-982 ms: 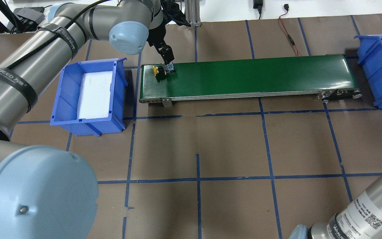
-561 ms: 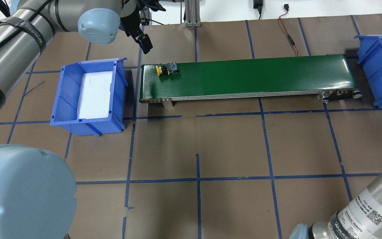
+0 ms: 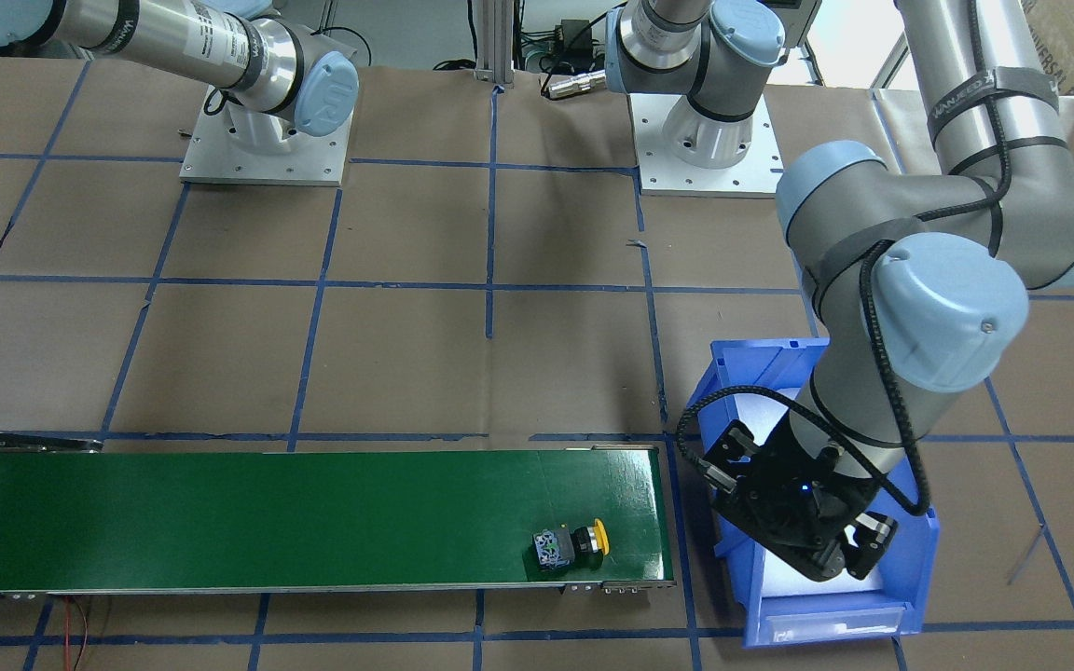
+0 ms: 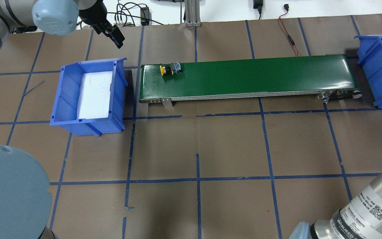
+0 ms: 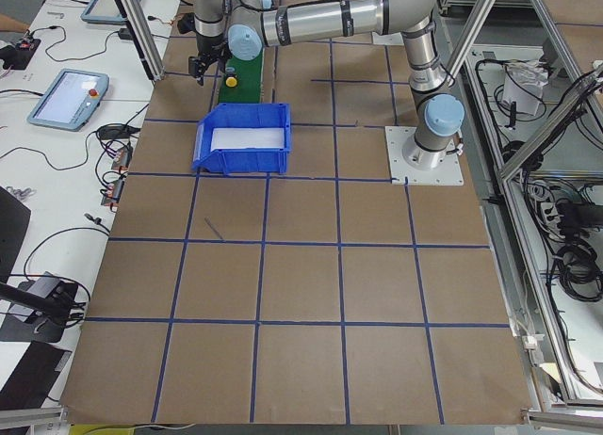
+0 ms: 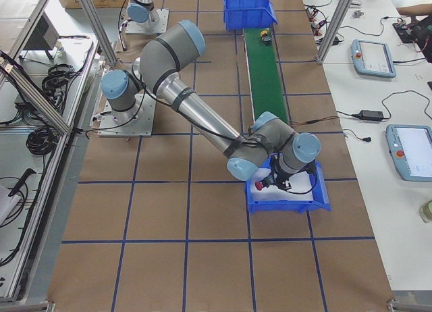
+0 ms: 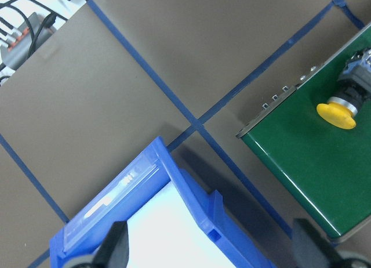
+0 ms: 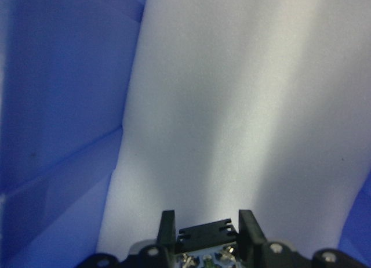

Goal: Transport two buttons from left to right
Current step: 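Release yellow button on belt while right gripper releases red in bin, then raise the left gripper back over its bin while the right arm withdraws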

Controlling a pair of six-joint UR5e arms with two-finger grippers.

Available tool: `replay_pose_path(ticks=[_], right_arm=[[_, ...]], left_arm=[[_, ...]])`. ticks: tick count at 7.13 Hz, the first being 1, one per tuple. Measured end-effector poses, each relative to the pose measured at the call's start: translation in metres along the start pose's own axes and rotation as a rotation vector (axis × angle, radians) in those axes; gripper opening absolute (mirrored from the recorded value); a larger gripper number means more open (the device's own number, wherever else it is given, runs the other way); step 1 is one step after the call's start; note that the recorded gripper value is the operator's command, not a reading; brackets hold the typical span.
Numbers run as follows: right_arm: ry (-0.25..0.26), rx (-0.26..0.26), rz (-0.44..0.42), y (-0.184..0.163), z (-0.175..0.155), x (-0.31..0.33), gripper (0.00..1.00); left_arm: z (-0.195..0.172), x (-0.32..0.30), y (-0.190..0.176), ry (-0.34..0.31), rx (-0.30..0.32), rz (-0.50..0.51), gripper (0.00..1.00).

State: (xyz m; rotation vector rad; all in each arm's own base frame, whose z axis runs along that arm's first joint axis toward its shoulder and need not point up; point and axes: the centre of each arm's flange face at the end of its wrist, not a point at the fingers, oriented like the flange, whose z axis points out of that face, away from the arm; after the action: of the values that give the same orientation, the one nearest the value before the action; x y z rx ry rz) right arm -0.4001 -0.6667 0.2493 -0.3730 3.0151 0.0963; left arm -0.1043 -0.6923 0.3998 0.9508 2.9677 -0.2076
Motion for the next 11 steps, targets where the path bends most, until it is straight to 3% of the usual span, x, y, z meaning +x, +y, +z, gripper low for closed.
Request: replay_pose_path(ticks=[1, 2, 4, 7, 11], right_arm=[[0.003, -0.012, 0.01, 0.002, 0.005, 0.004, 0.15], [0.003, -0.018, 0.016, 0.002, 0.008, 0.005, 0.3], [-0.001, -0.024, 0.023, 0.002, 0.01, 0.006, 0.44], [-0.008, -0.028, 0.032, 0.002, 0.012, 0.005, 0.54], [0.004, -0.011, 0.029, 0.002, -0.001, 0.005, 0.53]], left_arm=[[-0.009, 0.0, 0.012, 0.055, -0.028, -0.088, 1.0], [-0.013, -0.004, 0.022, 0.086, -0.056, -0.146, 1.0], [-0.032, -0.002, 0.037, 0.11, -0.097, -0.191, 1.0], [-0.069, 0.034, 0.077, 0.149, -0.175, -0.272, 1.0], [-0.069, 0.057, 0.1, 0.155, -0.208, -0.352, 1.0]])
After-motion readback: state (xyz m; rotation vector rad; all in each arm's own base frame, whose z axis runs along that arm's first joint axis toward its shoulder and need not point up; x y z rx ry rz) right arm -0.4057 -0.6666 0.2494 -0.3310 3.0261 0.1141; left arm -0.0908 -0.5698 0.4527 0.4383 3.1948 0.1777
